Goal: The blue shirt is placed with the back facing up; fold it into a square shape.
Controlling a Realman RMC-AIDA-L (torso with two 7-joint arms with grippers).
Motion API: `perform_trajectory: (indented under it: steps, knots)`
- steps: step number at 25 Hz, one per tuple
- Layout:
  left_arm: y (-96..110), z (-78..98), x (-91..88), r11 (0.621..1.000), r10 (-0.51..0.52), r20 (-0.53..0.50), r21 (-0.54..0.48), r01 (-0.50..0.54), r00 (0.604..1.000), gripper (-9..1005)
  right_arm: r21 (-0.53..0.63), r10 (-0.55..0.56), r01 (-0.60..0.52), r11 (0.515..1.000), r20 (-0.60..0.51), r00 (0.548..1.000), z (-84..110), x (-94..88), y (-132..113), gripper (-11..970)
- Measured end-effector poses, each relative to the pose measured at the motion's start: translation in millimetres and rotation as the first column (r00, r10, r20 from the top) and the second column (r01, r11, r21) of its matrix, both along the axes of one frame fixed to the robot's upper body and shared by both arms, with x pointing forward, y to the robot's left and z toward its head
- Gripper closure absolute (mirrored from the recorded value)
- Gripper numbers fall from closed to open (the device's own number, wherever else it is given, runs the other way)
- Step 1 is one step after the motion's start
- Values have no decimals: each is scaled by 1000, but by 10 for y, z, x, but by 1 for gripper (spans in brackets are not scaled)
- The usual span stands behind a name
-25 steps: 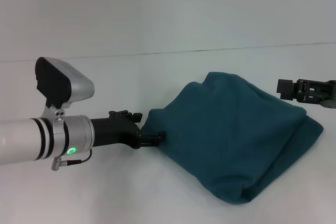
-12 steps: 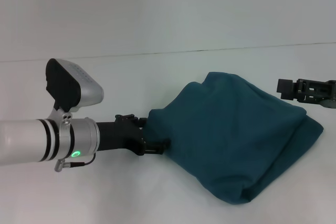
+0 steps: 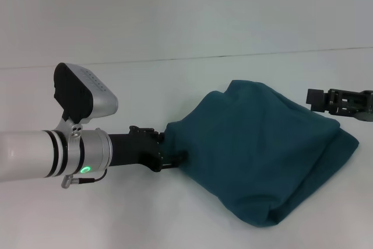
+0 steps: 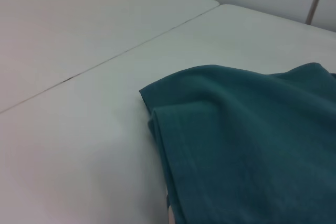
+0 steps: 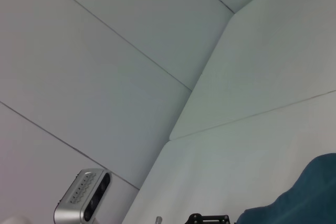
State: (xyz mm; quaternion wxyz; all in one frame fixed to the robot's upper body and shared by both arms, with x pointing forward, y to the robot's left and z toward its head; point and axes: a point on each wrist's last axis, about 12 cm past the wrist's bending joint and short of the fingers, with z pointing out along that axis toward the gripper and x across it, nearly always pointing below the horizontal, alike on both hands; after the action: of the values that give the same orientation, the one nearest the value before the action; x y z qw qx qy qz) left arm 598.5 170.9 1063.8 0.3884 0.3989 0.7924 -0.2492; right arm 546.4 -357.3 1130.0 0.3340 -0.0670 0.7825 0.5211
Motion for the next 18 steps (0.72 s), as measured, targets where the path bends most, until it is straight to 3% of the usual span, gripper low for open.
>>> perform_trajectory:
  steps: [4, 13, 18]
  knots:
    - [-5, 9, 4, 1000, -4, 3, 1, 4, 1000, 314, 0, 0, 0, 1000, 1, 1000, -4, 0, 4, 63]
    - [-12, 50, 31, 1000, -6, 16, 0, 6, 1000, 787, -2, -11, 11, 1000, 3, 1000, -17, -2, -4, 64]
    - [2, 60, 49, 1000, 4, 24, 1, -4, 1000, 991, -3, -26, 26, 1000, 7, 1000, -33, -4, -14, 65]
